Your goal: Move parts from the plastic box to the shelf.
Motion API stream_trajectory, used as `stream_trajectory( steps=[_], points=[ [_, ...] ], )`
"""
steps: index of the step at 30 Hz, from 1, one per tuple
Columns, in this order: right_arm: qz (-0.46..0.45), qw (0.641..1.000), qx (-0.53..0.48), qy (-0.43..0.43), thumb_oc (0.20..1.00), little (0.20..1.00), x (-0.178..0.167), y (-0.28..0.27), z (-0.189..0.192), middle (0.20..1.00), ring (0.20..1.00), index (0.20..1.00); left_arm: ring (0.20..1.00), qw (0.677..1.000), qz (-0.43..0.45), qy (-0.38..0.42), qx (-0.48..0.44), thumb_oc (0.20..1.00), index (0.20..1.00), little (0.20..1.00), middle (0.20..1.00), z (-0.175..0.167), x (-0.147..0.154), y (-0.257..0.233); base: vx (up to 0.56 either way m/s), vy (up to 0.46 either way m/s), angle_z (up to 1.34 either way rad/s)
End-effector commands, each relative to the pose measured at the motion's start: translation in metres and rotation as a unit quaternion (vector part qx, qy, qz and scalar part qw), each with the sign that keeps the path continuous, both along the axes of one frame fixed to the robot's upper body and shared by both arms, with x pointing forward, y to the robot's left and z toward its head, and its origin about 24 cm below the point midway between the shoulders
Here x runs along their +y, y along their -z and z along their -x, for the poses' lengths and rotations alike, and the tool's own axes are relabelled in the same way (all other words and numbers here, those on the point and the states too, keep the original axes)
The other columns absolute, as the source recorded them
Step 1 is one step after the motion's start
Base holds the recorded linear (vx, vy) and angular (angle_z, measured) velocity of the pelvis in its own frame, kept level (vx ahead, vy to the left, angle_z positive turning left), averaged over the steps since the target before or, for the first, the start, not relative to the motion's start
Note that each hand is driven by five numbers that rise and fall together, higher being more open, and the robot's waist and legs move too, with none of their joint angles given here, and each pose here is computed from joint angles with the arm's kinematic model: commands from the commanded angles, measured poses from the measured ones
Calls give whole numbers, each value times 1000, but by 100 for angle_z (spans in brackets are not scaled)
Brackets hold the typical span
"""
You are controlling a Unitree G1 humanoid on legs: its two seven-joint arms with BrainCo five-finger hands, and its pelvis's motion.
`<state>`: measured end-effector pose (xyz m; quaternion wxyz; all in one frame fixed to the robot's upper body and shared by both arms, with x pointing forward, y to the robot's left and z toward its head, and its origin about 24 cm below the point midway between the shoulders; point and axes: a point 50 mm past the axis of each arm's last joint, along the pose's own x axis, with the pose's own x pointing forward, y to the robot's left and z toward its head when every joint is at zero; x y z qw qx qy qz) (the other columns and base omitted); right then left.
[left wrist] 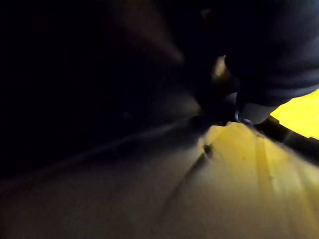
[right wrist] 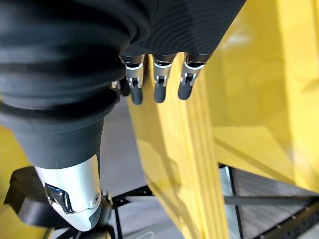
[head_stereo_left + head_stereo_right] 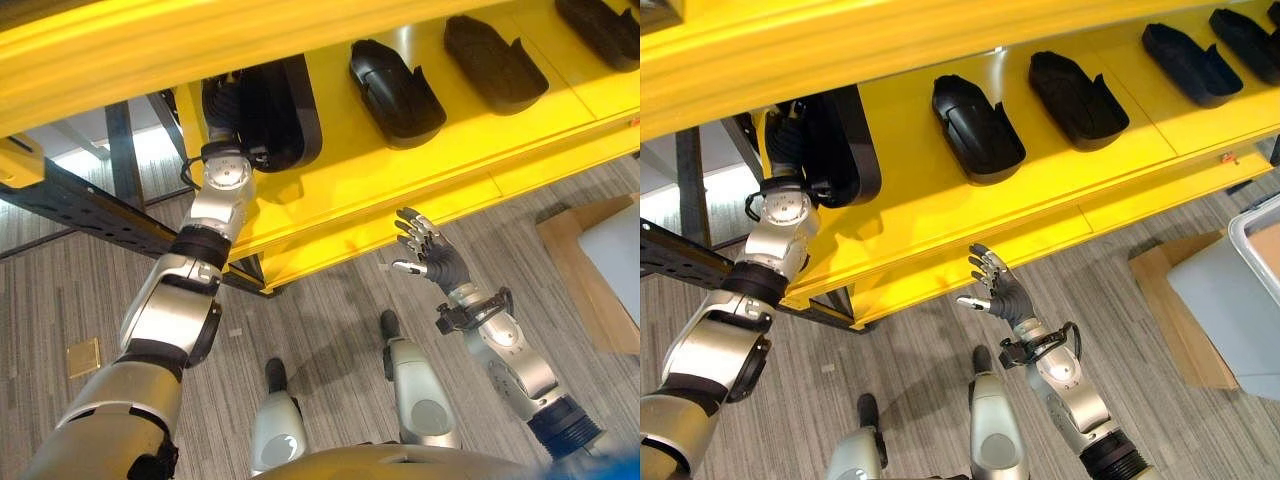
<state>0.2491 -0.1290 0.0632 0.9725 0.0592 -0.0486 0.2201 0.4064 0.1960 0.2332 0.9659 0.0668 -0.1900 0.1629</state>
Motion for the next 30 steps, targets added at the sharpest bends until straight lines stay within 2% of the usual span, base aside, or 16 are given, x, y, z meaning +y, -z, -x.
stream_trajectory(
  steps=[1,4,10,13,19,27,30],
  points=[
    [-50,997,-62,-20,1000,1000,3,-27,5,1000,1000,1000,200,998,8,-14,-58,200,200,200,200,4,14,-35,0,0,0],
    [-53,997,-56,-25,1000,1000,4,-25,6,1000,1000,1000,200,998,-1,-34,-45,200,200,200,200,-1,19,-46,-30,-11,7],
    [-54,997,-51,-21,1000,1000,0,-25,6,1000,1000,1000,200,996,62,-65,-24,200,200,200,200,-4,40,-58,-5,-18,3],
    [-57,997,-48,-7,1000,1000,-3,-25,6,1000,1000,1000,200,988,138,-64,-26,200,200,200,200,-2,50,-53,14,-21,7],
    [-53,998,-45,1,1000,1000,-5,-24,6,1000,1000,1000,200,975,211,-70,-18,200,200,200,200,-2,59,-42,15,-12,7],
    [-45,998,-50,2,1000,1000,-9,-26,6,1000,1000,1000,200,984,158,-77,-5,200,200,200,200,-3,56,-49,3,0,4],
    [-41,998,-52,3,1000,1000,-11,-26,5,1000,1000,1000,200,992,98,-80,-1,200,200,200,200,-4,50,-60,0,0,0]
  ],
)
